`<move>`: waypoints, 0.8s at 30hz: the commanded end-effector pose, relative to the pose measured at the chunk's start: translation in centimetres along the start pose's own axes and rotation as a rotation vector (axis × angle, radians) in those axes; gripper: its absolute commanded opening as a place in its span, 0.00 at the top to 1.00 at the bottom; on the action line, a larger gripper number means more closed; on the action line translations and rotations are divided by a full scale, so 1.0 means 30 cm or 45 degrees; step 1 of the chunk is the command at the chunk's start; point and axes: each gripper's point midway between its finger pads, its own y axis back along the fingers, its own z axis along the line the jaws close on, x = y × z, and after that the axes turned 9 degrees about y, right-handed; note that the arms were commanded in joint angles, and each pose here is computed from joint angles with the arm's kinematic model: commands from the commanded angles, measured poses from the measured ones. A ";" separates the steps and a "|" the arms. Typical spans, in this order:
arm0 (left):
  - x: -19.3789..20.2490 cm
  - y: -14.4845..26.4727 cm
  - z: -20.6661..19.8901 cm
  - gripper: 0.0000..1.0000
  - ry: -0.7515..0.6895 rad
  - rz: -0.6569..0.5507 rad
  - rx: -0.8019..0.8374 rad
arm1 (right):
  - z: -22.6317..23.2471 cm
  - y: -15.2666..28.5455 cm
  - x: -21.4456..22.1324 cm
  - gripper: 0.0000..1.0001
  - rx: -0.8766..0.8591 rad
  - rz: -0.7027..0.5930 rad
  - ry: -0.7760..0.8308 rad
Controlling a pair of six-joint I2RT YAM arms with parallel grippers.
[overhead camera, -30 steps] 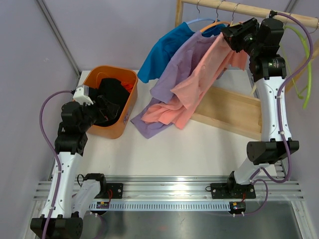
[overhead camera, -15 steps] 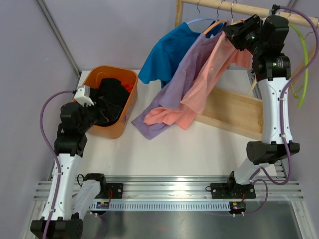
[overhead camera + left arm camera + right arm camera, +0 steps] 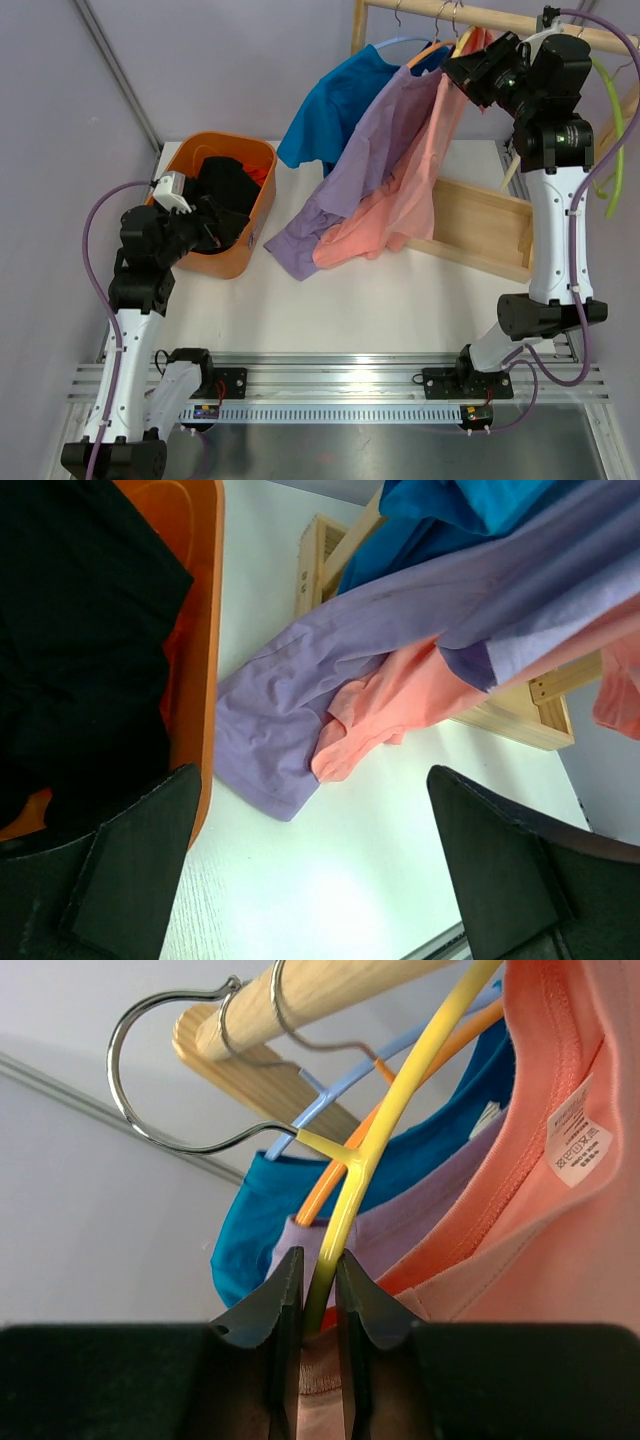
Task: Remove the t-shirt from the hanger
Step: Grab a hanger with a tshirt on it with the right arm, then pass the hanger from the right arm to the left
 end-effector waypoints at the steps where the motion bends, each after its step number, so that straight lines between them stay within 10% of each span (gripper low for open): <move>1: -0.059 0.041 -0.124 0.01 -0.070 -0.054 0.173 | 0.180 0.150 -0.083 1.00 -0.215 -0.121 0.163; 24: 0.157 0.099 -0.684 0.01 -0.144 0.148 0.814 | 0.093 0.633 0.520 1.00 -0.572 0.314 0.588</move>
